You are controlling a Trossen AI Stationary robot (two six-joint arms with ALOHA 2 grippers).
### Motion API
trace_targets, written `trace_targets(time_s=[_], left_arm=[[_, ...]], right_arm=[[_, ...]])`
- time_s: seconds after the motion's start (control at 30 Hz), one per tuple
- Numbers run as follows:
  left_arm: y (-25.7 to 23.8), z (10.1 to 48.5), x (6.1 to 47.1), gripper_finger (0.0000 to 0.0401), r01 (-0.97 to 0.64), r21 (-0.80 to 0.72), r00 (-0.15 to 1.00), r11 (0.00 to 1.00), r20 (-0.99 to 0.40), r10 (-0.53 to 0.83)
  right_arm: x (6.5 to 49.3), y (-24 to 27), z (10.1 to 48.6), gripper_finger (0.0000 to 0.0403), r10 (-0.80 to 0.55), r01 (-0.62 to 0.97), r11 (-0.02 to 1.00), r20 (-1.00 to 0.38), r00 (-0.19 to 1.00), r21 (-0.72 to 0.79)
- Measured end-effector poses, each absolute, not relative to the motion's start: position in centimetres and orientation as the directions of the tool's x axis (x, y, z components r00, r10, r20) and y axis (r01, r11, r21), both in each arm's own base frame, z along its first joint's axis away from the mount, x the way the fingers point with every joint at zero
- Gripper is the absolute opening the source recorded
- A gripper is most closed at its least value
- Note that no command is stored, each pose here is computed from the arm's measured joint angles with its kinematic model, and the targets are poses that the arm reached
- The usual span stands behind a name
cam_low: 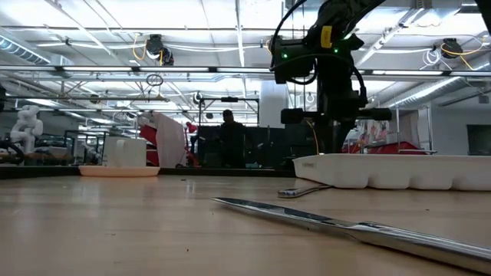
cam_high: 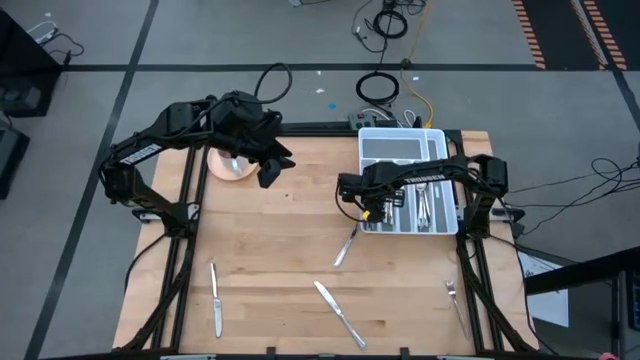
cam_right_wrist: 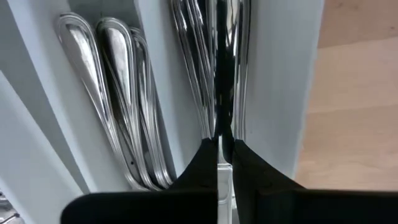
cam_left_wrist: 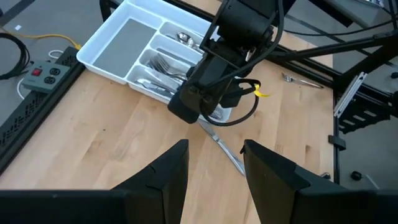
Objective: Sort silverware
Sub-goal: Put the silver table knife into the white silverware tray, then put the silver fork into the white silverware tray
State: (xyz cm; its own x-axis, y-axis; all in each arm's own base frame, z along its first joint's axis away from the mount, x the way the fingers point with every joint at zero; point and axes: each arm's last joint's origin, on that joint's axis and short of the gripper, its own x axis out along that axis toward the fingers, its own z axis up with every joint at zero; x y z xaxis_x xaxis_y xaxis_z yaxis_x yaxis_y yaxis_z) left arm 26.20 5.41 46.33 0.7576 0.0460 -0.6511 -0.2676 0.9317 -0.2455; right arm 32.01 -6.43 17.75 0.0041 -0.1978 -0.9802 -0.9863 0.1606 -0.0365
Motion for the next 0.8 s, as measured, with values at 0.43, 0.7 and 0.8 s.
trace_targets(time_s=[0.43, 0.7, 0.8], left_arm=[[5.4, 46.3, 26.2, 0.0158, -0.25, -0.224, 0.757, 0.942, -0.652, 0.046], [5.4, 46.3, 26.2, 0.0158, -0.254, -0.219, 0.757, 0.942, -0.651, 0.053], [5.5, 46.3, 26.2, 0.0158, -0.276, -0.205, 0.754, 0.939, -0.652, 0.079]], right_arm=[[31.8, -7.4, 17.7, 0.0093, -0.184, -0.925, 0.373, -0.983, 0.0, -0.07], [31.9, -7.5, 18.6, 0.0133, -0.195, -0.822, 0.555, -0.981, 0.021, -0.128], [32.2, -7.6, 20.4, 0.0133, -0.208, -0.78, 0.596, -0.975, 0.079, -0.19]])
